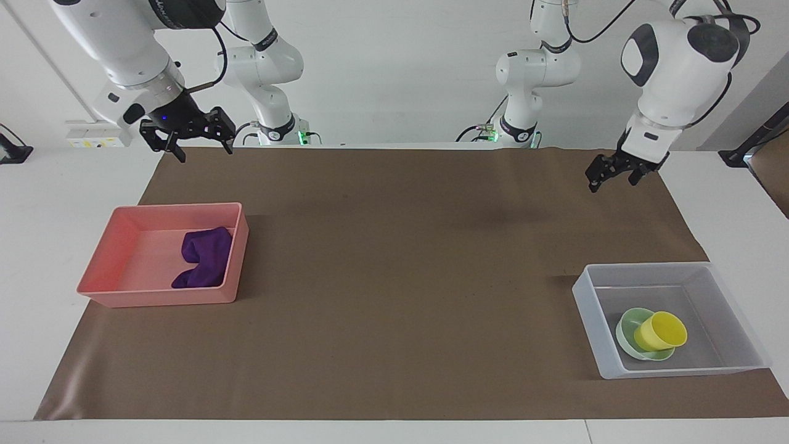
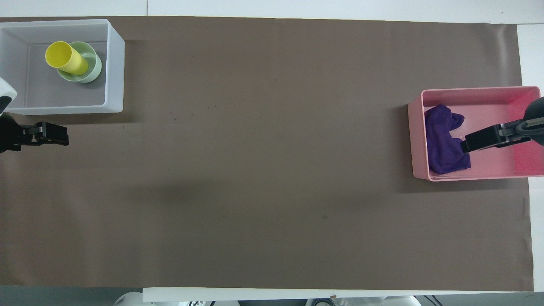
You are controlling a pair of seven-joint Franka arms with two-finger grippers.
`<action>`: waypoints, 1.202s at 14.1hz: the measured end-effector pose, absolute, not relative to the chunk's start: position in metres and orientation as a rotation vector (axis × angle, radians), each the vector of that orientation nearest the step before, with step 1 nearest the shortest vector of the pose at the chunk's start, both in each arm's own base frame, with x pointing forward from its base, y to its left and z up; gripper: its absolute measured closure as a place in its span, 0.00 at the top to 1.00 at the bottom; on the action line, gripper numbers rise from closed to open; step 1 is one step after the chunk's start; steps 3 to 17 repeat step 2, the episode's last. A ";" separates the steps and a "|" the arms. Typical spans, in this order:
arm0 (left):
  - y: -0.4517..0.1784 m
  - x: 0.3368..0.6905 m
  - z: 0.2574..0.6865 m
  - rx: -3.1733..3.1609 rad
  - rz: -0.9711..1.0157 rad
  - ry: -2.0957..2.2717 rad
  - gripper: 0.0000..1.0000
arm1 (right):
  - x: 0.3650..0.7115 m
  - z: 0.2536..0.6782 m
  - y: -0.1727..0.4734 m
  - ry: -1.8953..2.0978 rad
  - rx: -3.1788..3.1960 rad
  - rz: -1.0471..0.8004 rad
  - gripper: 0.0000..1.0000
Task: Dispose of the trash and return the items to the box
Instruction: 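Open the left gripper and withdraw it from the white bin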
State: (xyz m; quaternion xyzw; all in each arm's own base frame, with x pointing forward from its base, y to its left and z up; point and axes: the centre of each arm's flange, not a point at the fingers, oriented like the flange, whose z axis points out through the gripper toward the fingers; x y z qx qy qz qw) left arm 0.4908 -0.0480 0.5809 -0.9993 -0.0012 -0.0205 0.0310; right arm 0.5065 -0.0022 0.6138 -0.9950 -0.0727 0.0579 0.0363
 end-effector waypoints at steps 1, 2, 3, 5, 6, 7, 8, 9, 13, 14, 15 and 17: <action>-0.046 0.494 0.596 -3.080 -0.093 0.013 1.00 | 0.506 0.614 -0.002 -0.223 -3.056 0.178 1.00; -0.044 0.500 0.607 -3.083 -0.107 0.035 1.00 | 0.506 0.614 -0.002 -0.223 -3.056 0.178 1.00; -0.044 0.500 0.607 -3.083 -0.107 0.035 1.00 | 0.506 0.614 -0.002 -0.223 -3.056 0.178 1.00; -0.044 0.500 0.607 -3.083 -0.107 0.035 1.00 | 0.506 0.614 -0.002 -0.223 -3.056 0.178 1.00; -0.044 0.500 0.607 -3.083 -0.107 0.035 1.00 | 0.506 0.614 -0.002 -0.223 -3.056 0.178 1.00; -0.044 0.500 0.607 -3.083 -0.107 0.035 1.00 | 0.506 0.614 -0.002 -0.223 -3.056 0.178 1.00; -0.044 0.500 0.607 -3.083 -0.107 0.035 1.00 | 0.506 0.614 -0.002 -0.223 -3.056 0.178 1.00; -0.044 0.500 0.607 -3.083 -0.107 0.035 1.00 | 0.506 0.614 -0.002 -0.223 -3.056 0.178 1.00; -0.044 0.500 0.607 -3.083 -0.107 0.035 1.00 | 0.506 0.614 -0.002 -0.223 -3.056 0.178 1.00; -0.044 0.500 0.607 -3.083 -0.107 0.035 1.00 | 0.506 0.614 -0.002 -0.223 -3.056 0.178 1.00; -0.044 0.500 0.607 -3.083 -0.107 0.035 1.00 | 0.506 0.614 -0.002 -0.223 -3.056 0.178 1.00; -0.044 0.500 0.607 -3.083 -0.107 0.035 1.00 | 0.506 0.614 -0.002 -0.223 -3.056 0.178 1.00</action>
